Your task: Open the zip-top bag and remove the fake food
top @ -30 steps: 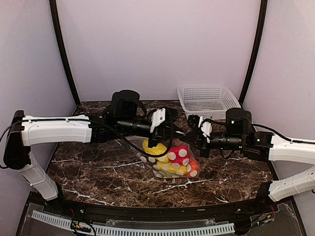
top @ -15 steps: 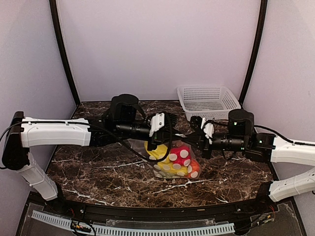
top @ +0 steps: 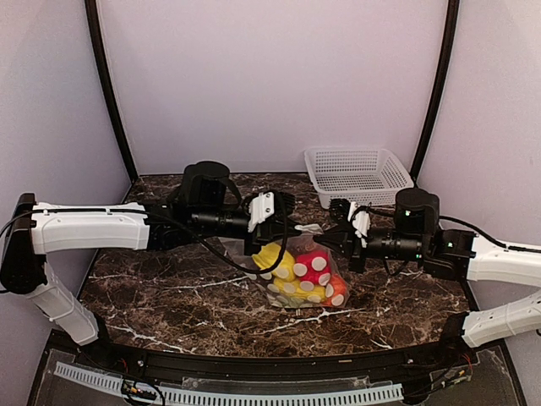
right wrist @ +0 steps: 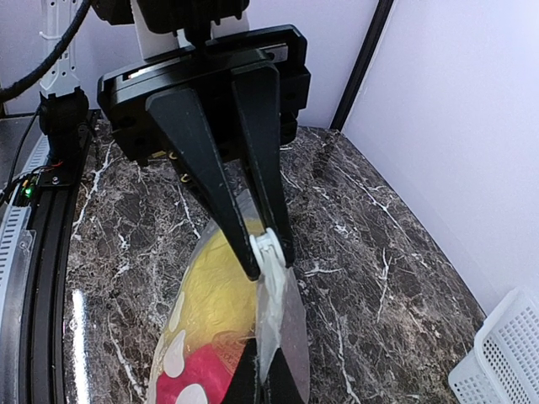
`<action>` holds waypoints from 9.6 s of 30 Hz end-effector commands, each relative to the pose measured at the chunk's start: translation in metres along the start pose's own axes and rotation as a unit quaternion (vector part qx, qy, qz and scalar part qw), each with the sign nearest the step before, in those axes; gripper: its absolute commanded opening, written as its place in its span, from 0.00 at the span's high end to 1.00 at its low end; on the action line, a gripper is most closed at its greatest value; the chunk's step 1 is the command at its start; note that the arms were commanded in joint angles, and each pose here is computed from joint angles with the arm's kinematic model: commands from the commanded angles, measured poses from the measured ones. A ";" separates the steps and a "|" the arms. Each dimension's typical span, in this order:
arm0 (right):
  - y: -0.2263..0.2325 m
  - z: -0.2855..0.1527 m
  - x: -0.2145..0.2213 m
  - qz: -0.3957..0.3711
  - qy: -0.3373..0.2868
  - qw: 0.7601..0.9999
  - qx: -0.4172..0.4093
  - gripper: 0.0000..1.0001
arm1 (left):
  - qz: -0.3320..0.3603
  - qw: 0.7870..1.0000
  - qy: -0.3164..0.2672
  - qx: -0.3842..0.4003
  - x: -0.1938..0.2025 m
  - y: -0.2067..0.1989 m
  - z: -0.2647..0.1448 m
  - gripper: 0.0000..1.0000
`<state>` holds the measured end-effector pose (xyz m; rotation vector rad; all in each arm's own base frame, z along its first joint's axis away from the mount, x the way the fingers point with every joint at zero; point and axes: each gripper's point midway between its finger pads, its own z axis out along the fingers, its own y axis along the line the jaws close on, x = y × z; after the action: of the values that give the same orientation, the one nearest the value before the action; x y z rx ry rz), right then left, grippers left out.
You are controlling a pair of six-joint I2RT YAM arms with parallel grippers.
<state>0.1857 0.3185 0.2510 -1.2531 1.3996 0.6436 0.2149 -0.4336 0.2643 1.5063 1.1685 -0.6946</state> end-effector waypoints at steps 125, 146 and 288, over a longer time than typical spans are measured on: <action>-0.079 0.031 -0.042 0.018 -0.103 0.990 0.098 1.00 | -0.193 0.968 0.099 -0.123 0.031 0.045 -0.069 0.99; -0.089 0.191 -0.016 0.131 -0.170 0.976 -0.044 1.00 | -0.265 0.901 0.202 -0.277 0.073 0.061 -0.137 0.99; 0.043 0.149 0.182 0.182 0.231 0.949 0.112 0.24 | -0.448 0.887 0.075 -0.080 0.116 0.003 -0.014 0.99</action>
<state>0.2266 0.4135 0.0521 -1.0181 1.9939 0.5016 0.2656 -0.3786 0.1591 0.7824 2.0571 -1.0158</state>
